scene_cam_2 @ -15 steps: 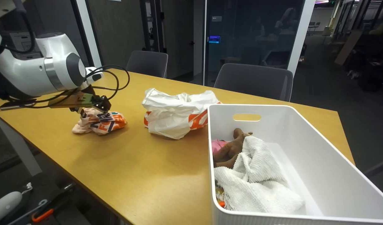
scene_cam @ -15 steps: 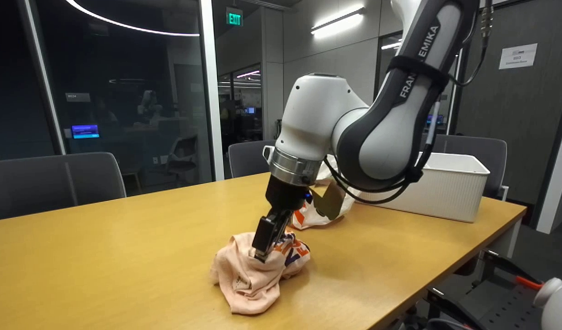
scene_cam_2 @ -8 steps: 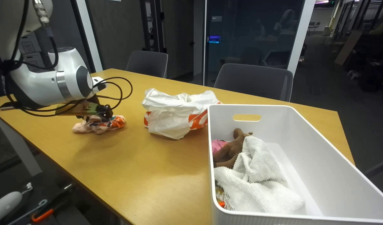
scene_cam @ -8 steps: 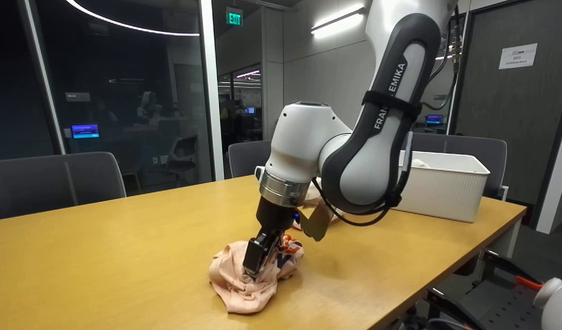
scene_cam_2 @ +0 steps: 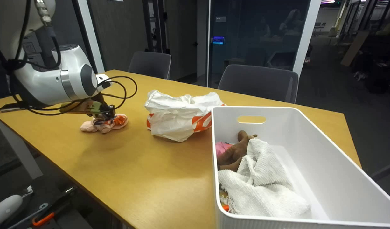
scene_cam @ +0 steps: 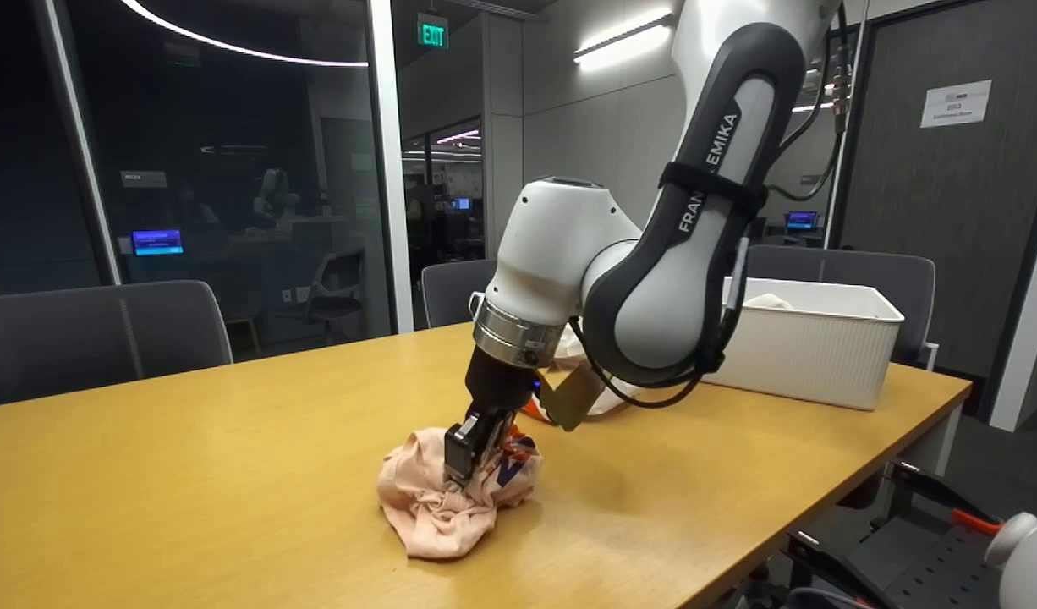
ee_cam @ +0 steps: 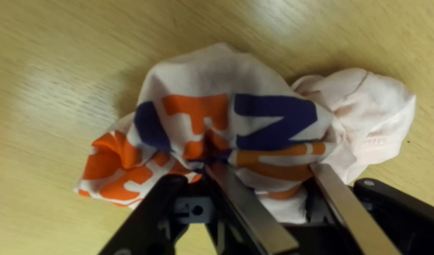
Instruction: Pick up the cloth in the bag and put it the box and pick up the cloth on the table and put it in the bag
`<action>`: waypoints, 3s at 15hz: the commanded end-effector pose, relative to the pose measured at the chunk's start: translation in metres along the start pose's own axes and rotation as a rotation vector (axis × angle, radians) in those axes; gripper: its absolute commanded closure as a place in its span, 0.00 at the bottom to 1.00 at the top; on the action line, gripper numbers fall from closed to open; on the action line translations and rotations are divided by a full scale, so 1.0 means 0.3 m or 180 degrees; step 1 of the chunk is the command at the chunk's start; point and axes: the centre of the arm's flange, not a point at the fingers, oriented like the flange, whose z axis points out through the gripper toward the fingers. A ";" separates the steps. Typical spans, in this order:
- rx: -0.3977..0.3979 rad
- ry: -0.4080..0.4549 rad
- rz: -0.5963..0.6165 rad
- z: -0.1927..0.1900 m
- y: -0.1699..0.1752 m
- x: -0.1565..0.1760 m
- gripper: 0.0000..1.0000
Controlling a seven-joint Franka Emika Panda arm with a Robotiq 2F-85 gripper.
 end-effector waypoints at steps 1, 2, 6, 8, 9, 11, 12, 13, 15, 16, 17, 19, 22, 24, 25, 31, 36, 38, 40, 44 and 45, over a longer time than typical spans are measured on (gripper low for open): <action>-0.0127 0.0208 0.0073 -0.052 0.031 0.038 0.97; -0.0189 0.0265 0.0075 -0.076 0.049 0.059 0.96; -0.0609 0.0674 0.0074 -0.261 0.169 0.209 0.95; -0.0835 0.0909 0.0125 -0.393 0.243 0.288 0.95; -0.0953 0.1026 0.0159 -0.460 0.282 0.320 0.95; -0.1203 0.1236 0.0269 -0.586 0.376 0.366 0.95; -0.1342 0.1319 0.0331 -0.634 0.427 0.375 0.95; -0.1494 0.1379 0.0382 -0.681 0.478 0.374 0.95; -0.1818 0.1437 0.0513 -0.752 0.567 0.352 0.95; -0.1982 0.1437 0.0587 -0.781 0.602 0.331 0.95; -0.2154 0.1422 0.0666 -0.804 0.630 0.313 0.95; -0.2461 0.1305 0.0845 -0.838 0.650 0.263 0.95; -0.2759 0.1090 0.1068 -0.860 0.608 0.203 0.95; -0.2817 0.0850 0.1239 -0.852 0.556 0.164 0.95; -0.2839 0.0759 0.1260 -0.845 0.535 0.147 0.95; -0.2761 0.0335 0.1342 -0.778 0.478 -0.038 0.95; -0.2518 0.0135 0.1393 -0.705 0.489 -0.178 0.95; -0.2407 0.0231 0.1269 -0.651 0.492 -0.178 0.95; -0.2317 0.0325 0.1092 -0.621 0.480 -0.140 0.95; -0.2310 0.0418 0.0771 -0.598 0.486 -0.065 0.95; -0.2350 0.0428 0.0706 -0.598 0.494 -0.056 0.95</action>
